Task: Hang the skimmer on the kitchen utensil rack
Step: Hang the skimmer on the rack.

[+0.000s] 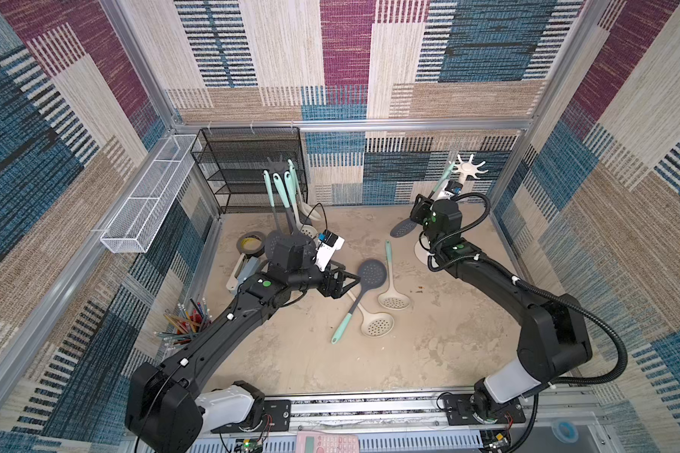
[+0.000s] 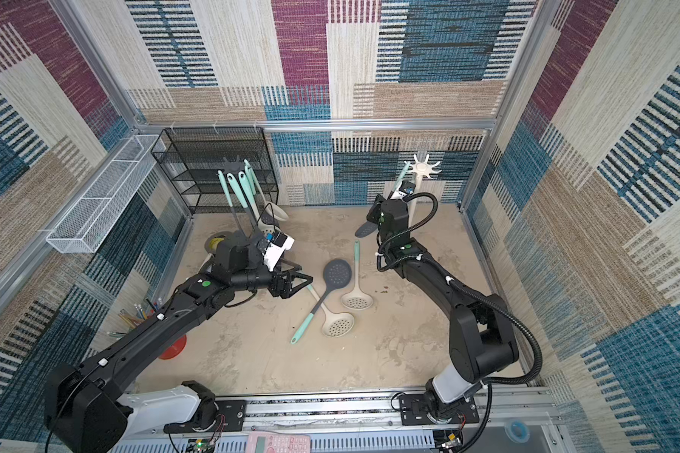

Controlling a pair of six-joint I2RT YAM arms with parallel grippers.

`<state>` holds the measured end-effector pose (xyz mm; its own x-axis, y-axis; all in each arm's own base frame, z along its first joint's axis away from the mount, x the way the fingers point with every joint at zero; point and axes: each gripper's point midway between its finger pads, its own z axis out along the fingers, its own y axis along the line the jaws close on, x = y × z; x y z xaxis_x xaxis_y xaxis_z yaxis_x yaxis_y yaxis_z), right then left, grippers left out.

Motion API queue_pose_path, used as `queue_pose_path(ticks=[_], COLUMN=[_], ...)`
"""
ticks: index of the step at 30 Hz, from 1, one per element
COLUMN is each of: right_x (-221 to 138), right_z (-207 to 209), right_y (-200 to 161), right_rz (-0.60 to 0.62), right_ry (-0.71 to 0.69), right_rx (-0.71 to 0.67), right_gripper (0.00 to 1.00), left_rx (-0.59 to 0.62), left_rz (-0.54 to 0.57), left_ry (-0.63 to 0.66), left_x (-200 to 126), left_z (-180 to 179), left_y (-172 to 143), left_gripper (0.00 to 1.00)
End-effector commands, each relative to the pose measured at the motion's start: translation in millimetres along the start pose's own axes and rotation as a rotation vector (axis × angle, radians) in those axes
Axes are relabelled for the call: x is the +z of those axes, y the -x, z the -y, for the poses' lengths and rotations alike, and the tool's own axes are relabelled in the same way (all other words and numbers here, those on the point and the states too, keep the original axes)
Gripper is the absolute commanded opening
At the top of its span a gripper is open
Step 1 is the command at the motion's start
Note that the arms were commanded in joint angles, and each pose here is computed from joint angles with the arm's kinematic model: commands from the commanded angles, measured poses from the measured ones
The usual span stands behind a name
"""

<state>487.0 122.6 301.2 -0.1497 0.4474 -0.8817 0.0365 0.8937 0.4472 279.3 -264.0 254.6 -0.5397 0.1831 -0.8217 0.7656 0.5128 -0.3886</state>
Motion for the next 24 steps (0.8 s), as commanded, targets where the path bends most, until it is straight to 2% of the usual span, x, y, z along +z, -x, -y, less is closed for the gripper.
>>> queue_pose_path(ticks=[1,10,16,24], right_x=[-13.1,-54.6,-79.4,-96.5], right_z=[-11.7,-23.0,-41.0,-62.6], right_y=[-15.0,-72.7,-113.4,-162.6], right_rz=[-0.061,-0.183,-0.279,-0.378], right_ry=[0.088,0.188,0.397,0.638], right_rx=[-0.025,-0.214,-0.338,-0.527], right_gripper=[0.52,0.60,0.61,0.60], left_rx=[0.001,-0.020,-0.033,-0.033], left_rz=[0.008,-0.013,-0.046,-0.160], left_ry=[0.005,0.015,0.060,0.152], left_x=[-0.4,5.0,8.7,13.2], left_z=[0.1,-5.0,-14.5,-20.4], left_y=[3.8,-0.7,-8.9,-25.8], left_gripper=[0.82,0.82,0.82,0.81])
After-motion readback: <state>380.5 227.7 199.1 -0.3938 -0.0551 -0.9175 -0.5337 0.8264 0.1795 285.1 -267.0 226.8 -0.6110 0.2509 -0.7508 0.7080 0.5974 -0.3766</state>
